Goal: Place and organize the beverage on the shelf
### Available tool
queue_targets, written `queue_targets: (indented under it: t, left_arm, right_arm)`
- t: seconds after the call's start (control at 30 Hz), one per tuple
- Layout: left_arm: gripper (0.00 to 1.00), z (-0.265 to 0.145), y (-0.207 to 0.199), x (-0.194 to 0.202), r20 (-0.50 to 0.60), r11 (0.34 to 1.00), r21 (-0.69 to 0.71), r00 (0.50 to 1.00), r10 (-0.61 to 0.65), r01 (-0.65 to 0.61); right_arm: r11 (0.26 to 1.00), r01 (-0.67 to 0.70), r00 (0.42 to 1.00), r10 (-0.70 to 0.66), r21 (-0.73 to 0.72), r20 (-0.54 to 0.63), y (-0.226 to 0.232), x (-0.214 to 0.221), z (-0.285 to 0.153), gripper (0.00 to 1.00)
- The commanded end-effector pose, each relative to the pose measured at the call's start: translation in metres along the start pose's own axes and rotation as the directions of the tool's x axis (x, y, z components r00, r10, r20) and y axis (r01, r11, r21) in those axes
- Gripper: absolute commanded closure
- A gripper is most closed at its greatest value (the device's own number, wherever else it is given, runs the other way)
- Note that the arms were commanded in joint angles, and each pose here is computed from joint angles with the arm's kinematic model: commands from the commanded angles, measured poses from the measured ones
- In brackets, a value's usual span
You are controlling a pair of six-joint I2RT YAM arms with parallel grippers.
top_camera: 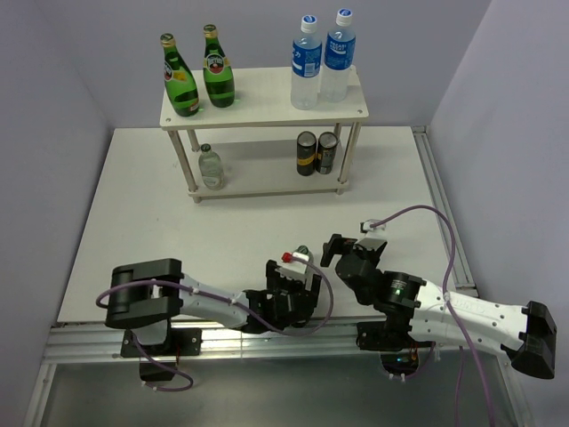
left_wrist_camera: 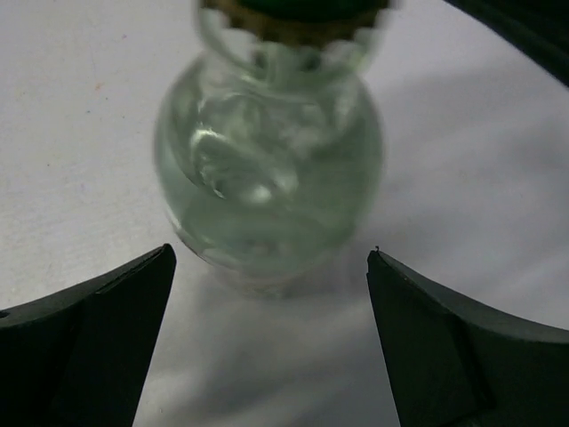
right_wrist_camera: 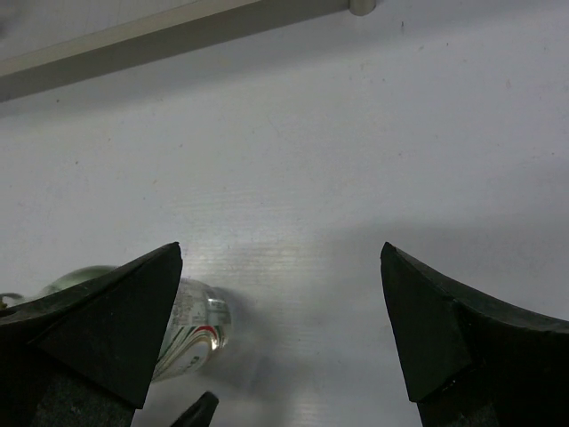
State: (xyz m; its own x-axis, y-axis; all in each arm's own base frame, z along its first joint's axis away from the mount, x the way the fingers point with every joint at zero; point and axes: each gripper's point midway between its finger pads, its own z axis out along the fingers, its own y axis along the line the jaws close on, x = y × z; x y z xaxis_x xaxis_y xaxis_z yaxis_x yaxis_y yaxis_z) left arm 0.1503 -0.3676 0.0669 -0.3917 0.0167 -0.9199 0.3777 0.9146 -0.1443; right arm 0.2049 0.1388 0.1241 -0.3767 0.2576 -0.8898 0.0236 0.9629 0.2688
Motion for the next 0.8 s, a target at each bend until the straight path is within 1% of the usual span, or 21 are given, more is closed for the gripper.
queue_targets:
  t: [0.0, 0.03, 0.07, 0.1, 0.13, 0.17, 0.23, 0.33, 0.37, 0.43, 0.47, 0.53, 0.57, 0.63, 0.67, 0.7, 0.73, 0.77]
  left_arm:
    - [0.05, 0.028, 0.0, -0.02, 0.062, 0.997, -0.02, 0.995, -0.078, 0.079]
    - [0.07, 0.034, 0.001, -0.022, 0.072, 0.995, -0.026, 0.993, -0.094, 0.096]
    - [0.13, 0.041, 0.007, -0.016, 0.068, 0.995, -0.048, 0.994, -0.087, 0.091]
    - [0.15, 0.051, 0.016, -0.017, 0.071, 0.993, -0.075, 0.993, -0.091, 0.097]
    - [0.16, 0.057, 0.021, -0.016, 0.072, 0.991, -0.086, 0.993, -0.092, 0.098]
    - [0.18, 0.064, 0.023, -0.014, 0.08, 0.99, -0.09, 0.992, -0.101, 0.108]
    - [0.19, 0.076, 0.034, -0.018, 0.088, 0.988, -0.111, 0.991, -0.097, 0.106]
    - [0.21, 0.088, 0.038, -0.02, 0.107, 0.986, -0.129, 0.99, -0.089, 0.102]
    - [0.24, 0.092, 0.04, -0.015, 0.102, 0.985, -0.143, 0.992, -0.077, 0.091]
    - [0.29, 0.099, 0.042, -0.02, 0.112, 0.984, -0.156, 0.991, -0.071, 0.088]
    - [0.35, 0.103, 0.047, -0.021, 0.117, 0.981, -0.175, 0.991, -0.069, 0.089]
    - [0.42, 0.106, 0.049, -0.025, 0.127, 0.981, -0.175, 0.99, -0.066, 0.088]
    - [0.52, 0.107, 0.052, -0.026, 0.131, 0.979, -0.182, 0.989, -0.066, 0.09]
    - [0.7, 0.111, 0.061, -0.031, 0.141, 0.975, -0.204, 0.988, -0.059, 0.088]
    - [0.84, 0.111, 0.065, -0.036, 0.15, 0.972, -0.217, 0.987, -0.06, 0.092]
    - [0.92, 0.112, 0.073, -0.039, 0.153, 0.967, -0.237, 0.987, -0.056, 0.091]
    - [0.99, 0.112, 0.079, -0.04, 0.149, 0.964, -0.254, 0.988, -0.045, 0.082]
    - [1.0, 0.11, 0.083, -0.049, 0.166, 0.959, -0.268, 0.985, -0.049, 0.093]
  right_arm:
    - [0.998, -0.056, 0.997, 0.056, -0.006, 0.043, 0.005, -0.014, -0.002, 0.0]
    - [0.998, -0.055, 0.998, 0.055, -0.009, 0.042, 0.005, -0.014, -0.002, 0.0]
    - [0.998, -0.054, 0.998, 0.055, -0.01, 0.043, 0.004, -0.014, -0.002, 0.0]
    - [0.998, -0.056, 0.997, 0.057, -0.013, 0.044, 0.005, -0.014, -0.003, 0.0]
    - [0.999, -0.053, 0.998, 0.053, -0.011, 0.042, 0.004, -0.013, -0.002, 0.0]
    - [0.998, -0.056, 0.998, 0.056, -0.012, 0.042, 0.005, -0.014, -0.002, 0.0]
    - [0.998, -0.054, 0.998, 0.054, -0.014, 0.041, 0.006, -0.014, -0.002, 0.0]
    - [0.999, -0.05, 0.998, 0.051, -0.011, 0.04, 0.006, -0.014, -0.002, 0.0]
    - [0.999, -0.045, 0.998, 0.046, -0.013, 0.038, 0.006, -0.013, -0.002, 0.0]
    - [0.999, -0.048, 0.998, 0.048, -0.014, 0.039, 0.007, -0.013, -0.002, 0.0]
    - [0.999, -0.047, 0.998, 0.048, -0.016, 0.039, 0.007, -0.013, -0.002, 0.0]
    - [0.999, -0.047, 0.998, 0.048, -0.016, 0.039, 0.007, -0.013, -0.002, 0.0]
    - [0.999, -0.048, 0.998, 0.049, -0.014, 0.039, 0.007, -0.013, -0.002, 0.0]
    - [0.999, -0.046, 0.998, 0.047, -0.015, 0.038, 0.007, -0.013, -0.002, 0.0]
    - [0.999, -0.048, 0.998, 0.048, -0.015, 0.04, 0.007, -0.014, -0.002, 0.0]
    - [0.999, -0.048, 0.998, 0.049, -0.014, 0.039, 0.007, -0.013, -0.002, 0.0]
    - [0.999, -0.047, 0.998, 0.048, -0.016, 0.039, 0.007, -0.013, -0.002, 0.0]
    - [0.999, -0.049, 0.998, 0.05, -0.015, 0.04, 0.006, -0.013, -0.002, 0.0]
